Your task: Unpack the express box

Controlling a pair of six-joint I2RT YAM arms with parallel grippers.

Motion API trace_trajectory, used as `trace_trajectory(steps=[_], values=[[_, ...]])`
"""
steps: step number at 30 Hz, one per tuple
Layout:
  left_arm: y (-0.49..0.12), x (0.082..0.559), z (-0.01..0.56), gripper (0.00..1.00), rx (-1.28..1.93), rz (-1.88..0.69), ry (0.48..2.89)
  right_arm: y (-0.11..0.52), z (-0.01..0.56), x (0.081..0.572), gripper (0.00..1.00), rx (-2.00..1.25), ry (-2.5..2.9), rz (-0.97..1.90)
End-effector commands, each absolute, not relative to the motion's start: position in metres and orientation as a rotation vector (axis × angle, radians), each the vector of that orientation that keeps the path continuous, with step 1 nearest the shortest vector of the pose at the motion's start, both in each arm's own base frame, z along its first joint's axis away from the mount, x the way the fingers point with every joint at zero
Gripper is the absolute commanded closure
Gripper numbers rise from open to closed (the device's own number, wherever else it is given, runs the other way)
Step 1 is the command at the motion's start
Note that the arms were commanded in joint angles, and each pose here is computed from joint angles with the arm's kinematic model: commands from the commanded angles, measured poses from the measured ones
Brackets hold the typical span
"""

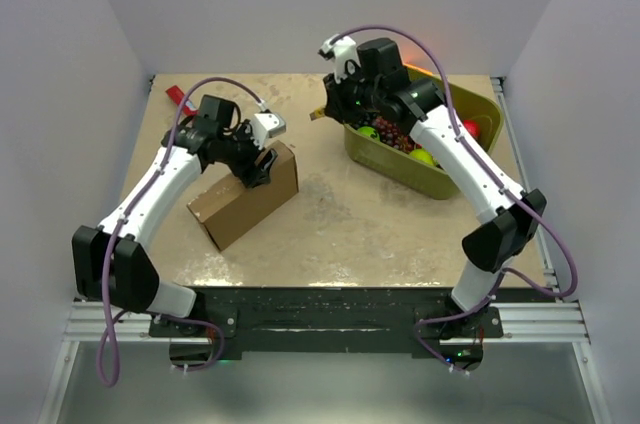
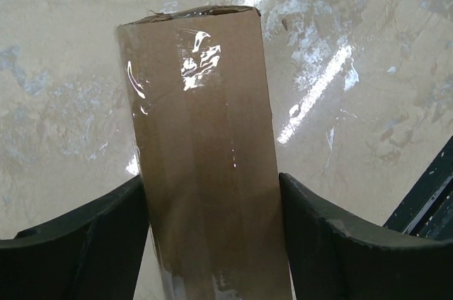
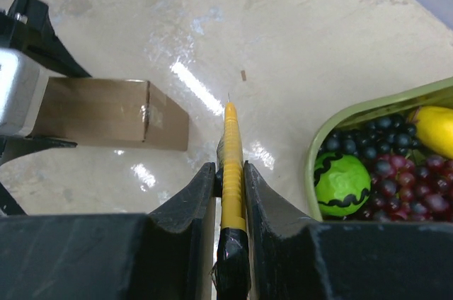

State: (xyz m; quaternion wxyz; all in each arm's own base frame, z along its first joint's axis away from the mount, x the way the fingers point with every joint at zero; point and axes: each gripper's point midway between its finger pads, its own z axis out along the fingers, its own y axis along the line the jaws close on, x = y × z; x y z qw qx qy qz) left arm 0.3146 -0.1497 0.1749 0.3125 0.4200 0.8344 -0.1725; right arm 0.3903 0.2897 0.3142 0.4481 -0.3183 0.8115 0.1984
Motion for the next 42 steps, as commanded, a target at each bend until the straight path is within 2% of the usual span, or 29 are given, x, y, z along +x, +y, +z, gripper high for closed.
trace_trajectory(steps=[1,5,11,42], values=[[-0.161,0.301,0.183,0.31,1.091,-0.556,2.143,0.298,0.328,0.365,1.00,-0.794,1.978,0.475],[-0.158,0.300,0.184,0.33,1.043,-0.521,2.123,0.317,0.321,0.344,1.00,-0.830,2.002,0.533],[-0.146,0.310,0.181,0.34,0.982,-0.415,2.150,0.324,0.318,0.349,1.00,-0.768,2.045,0.536],[-0.150,0.311,0.173,0.34,0.926,-0.456,2.182,0.369,0.314,0.353,1.00,-0.813,2.010,0.674]])
